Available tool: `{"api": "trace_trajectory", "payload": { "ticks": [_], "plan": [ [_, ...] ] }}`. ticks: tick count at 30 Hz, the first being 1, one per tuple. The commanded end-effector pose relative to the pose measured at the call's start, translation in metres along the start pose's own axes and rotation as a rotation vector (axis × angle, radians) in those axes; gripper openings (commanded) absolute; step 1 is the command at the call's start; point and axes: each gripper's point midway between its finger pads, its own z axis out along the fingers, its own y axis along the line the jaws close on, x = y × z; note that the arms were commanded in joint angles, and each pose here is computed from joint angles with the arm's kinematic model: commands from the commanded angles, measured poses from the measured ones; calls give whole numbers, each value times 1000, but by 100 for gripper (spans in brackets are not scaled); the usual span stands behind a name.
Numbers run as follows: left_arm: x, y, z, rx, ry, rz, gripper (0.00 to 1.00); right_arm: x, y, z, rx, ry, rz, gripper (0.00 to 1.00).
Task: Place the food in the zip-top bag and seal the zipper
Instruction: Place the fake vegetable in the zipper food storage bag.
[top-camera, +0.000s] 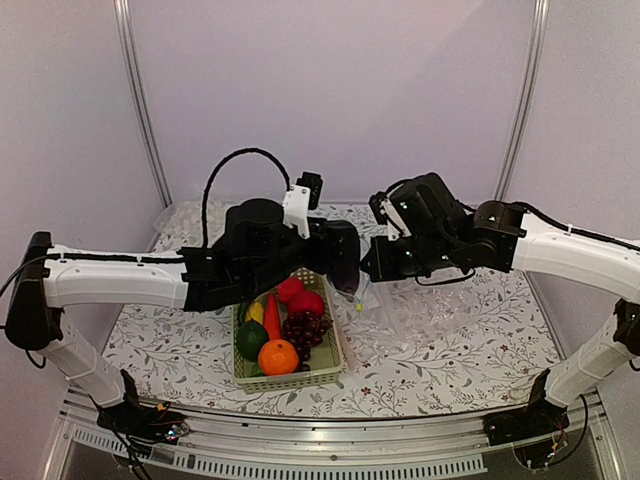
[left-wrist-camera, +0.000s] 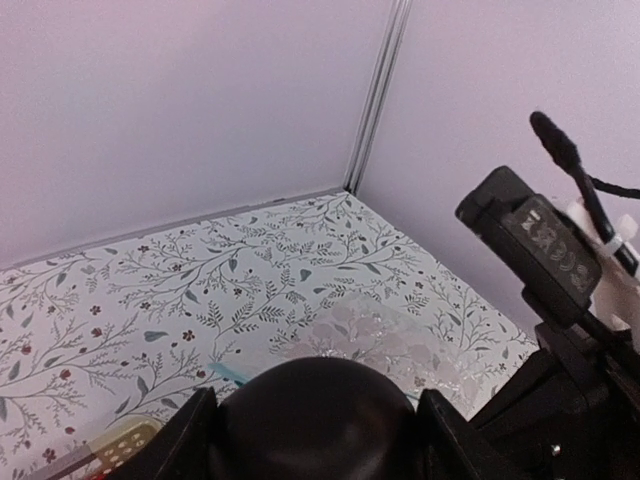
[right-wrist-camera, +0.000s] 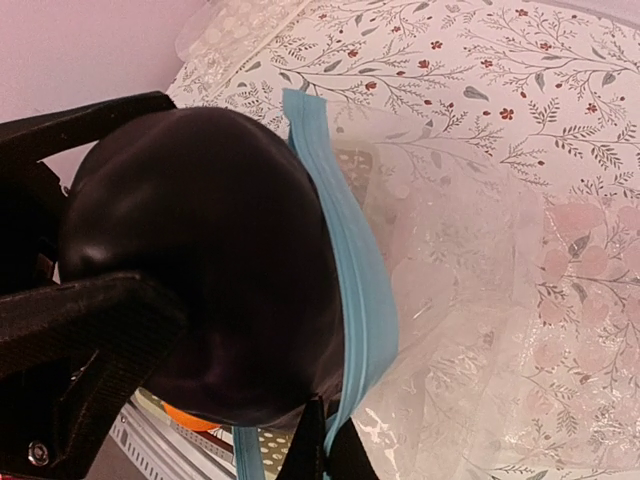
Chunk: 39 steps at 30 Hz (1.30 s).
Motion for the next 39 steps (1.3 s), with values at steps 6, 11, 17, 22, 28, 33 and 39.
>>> {"api": "trace_trajectory", "payload": {
  "ticks": [6,11,17,22,28,33,39],
  "plan": [
    [34,7,11,-30,177,-244,55,-10,-6,-7,8,-105,64,0],
    [42,11,14,-20,209,-362,58,-12,-8,-4,18,-128,68,0],
    [45,16,15,-5,197,-478,60,-8,-12,3,26,-136,73,0],
    [49,19,19,10,221,-492,68,0,-16,8,34,-118,75,0],
    [50,20,19,24,243,-479,75,1,-19,6,27,-130,78,0],
    [52,24,17,9,250,-467,67,-1,-18,5,21,-144,82,0],
    [58,27,12,-8,278,-446,71,-2,-18,6,21,-147,88,0]
  ]
}}
